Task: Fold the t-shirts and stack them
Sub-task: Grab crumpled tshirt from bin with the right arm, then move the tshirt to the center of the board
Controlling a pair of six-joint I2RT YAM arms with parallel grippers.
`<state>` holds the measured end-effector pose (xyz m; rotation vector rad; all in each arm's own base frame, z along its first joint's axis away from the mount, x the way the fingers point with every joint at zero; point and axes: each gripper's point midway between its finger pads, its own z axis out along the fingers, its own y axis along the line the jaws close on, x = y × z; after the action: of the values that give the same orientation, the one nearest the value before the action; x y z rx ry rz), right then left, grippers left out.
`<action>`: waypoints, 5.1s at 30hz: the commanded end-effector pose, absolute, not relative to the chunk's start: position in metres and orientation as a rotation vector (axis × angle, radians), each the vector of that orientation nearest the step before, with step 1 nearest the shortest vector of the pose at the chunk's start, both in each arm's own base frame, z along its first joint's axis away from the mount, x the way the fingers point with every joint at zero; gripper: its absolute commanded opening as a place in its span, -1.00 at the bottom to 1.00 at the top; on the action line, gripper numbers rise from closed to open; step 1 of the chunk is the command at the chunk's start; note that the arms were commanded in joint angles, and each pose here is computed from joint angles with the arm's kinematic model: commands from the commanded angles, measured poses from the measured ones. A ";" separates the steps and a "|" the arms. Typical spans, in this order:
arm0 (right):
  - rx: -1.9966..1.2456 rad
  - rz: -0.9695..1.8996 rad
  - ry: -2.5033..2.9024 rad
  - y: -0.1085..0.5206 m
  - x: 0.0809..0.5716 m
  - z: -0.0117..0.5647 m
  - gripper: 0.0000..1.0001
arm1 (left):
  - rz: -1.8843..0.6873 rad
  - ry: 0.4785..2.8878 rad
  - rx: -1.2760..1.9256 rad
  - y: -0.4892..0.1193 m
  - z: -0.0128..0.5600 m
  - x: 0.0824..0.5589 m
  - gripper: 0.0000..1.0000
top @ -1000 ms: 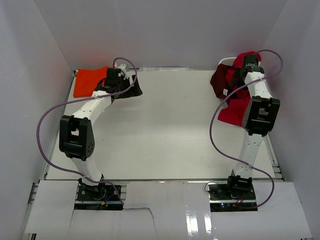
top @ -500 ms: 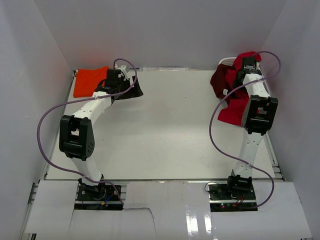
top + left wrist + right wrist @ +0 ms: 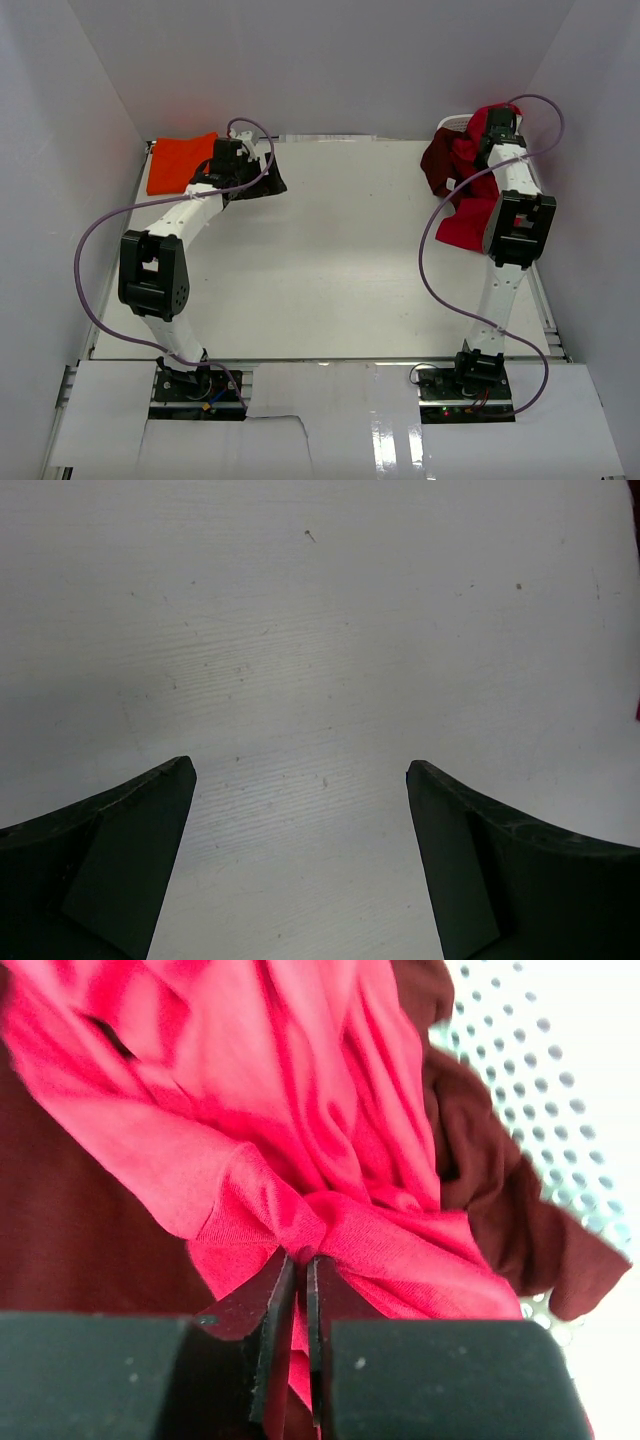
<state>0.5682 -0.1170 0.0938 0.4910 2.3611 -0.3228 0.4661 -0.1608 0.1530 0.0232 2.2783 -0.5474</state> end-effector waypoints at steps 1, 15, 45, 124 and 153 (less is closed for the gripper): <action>0.435 -0.275 2.212 -0.109 0.593 0.150 -0.84 | -0.585 2.244 0.035 -0.166 0.165 0.463 0.96; 0.304 -0.108 2.146 -0.060 0.578 0.182 -0.85 | -0.597 2.230 0.039 -0.167 0.171 0.456 0.96; -0.168 0.108 1.818 0.133 0.513 0.369 -0.85 | -0.606 2.165 0.064 -0.178 0.206 0.446 0.96; -0.468 0.478 2.036 0.215 0.308 0.268 -0.85 | -0.609 2.005 0.003 -0.142 0.279 0.335 0.93; 0.088 0.047 2.473 0.058 0.379 0.098 -0.84 | -0.625 2.050 0.051 -0.147 0.257 0.331 0.93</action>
<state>0.3825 0.0795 0.0977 -0.0114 2.4764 0.1350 0.3364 -0.1435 0.2528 0.0203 2.0695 -0.6064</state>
